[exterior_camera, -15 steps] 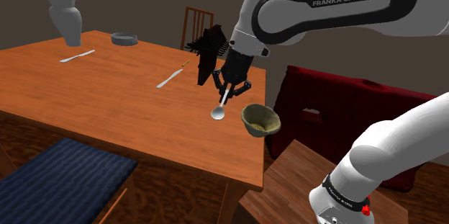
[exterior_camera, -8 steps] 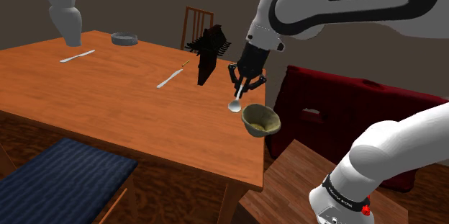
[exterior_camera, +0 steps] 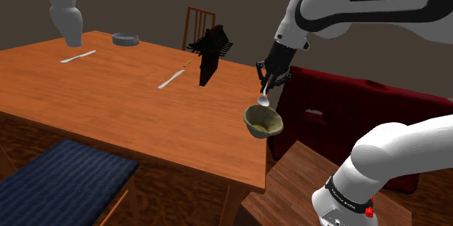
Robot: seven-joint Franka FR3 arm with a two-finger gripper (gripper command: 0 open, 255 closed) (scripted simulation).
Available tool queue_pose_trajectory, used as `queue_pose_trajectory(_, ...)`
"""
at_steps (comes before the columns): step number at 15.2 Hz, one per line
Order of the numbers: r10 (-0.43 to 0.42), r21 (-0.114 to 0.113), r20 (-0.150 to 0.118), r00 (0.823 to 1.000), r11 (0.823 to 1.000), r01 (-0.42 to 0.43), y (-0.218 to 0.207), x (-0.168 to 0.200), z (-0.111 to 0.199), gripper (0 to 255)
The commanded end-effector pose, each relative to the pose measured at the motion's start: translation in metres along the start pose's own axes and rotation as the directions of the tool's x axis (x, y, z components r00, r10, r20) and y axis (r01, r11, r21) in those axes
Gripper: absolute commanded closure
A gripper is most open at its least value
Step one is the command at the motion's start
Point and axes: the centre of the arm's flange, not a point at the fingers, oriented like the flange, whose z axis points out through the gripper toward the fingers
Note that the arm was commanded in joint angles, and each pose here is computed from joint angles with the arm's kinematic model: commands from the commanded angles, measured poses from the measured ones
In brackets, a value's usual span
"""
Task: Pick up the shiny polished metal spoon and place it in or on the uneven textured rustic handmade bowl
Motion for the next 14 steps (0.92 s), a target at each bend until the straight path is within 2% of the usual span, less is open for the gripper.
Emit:
queue_pose_trajectory(1,-0.002,0.000,0.001,1.000,1.000,0.002,0.018,0.014,-0.007,255)
queue_pose_trajectory(14,-0.002,0.000,0.001,1.000,1.000,0.002,0.029,0.024,0.060,255)
